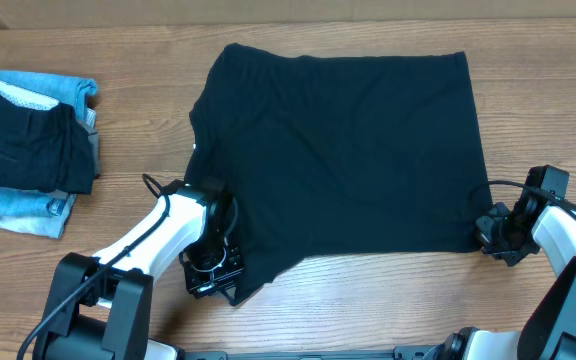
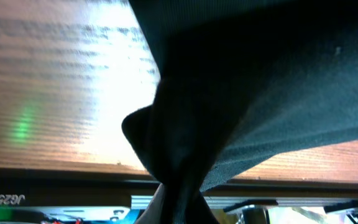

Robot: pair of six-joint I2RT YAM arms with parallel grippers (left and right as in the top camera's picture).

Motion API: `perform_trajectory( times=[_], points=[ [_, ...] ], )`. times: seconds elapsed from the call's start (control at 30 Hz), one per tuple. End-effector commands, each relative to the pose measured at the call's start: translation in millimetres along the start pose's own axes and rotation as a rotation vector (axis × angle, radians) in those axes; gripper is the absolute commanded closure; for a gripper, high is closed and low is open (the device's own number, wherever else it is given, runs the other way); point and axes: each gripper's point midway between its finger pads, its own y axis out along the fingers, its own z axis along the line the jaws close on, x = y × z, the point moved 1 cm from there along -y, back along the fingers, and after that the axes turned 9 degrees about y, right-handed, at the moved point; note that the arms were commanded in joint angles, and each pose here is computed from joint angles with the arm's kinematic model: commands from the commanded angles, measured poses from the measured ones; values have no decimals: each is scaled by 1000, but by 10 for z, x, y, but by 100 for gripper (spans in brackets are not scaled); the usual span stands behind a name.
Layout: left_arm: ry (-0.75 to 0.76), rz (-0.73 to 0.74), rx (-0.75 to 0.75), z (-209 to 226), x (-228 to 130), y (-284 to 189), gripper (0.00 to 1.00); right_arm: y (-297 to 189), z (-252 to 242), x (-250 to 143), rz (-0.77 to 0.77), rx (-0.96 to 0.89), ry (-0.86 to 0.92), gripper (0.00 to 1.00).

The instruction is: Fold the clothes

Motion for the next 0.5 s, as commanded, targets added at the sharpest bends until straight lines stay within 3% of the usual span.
perform_trajectory(
  times=[0.0, 0.13, 0.47],
  points=[
    [22, 44, -66, -137, -104, -111, 96, 52, -35, -53, 15, -6, -2, 80],
    [49, -78, -22, -162, 133, -435, 96, 52, -36, -53, 15, -7, -2, 80],
    [55, -209, -243, -408, 482, -905, 96, 52, -37, -54, 16, -7, -2, 80]
  ],
)
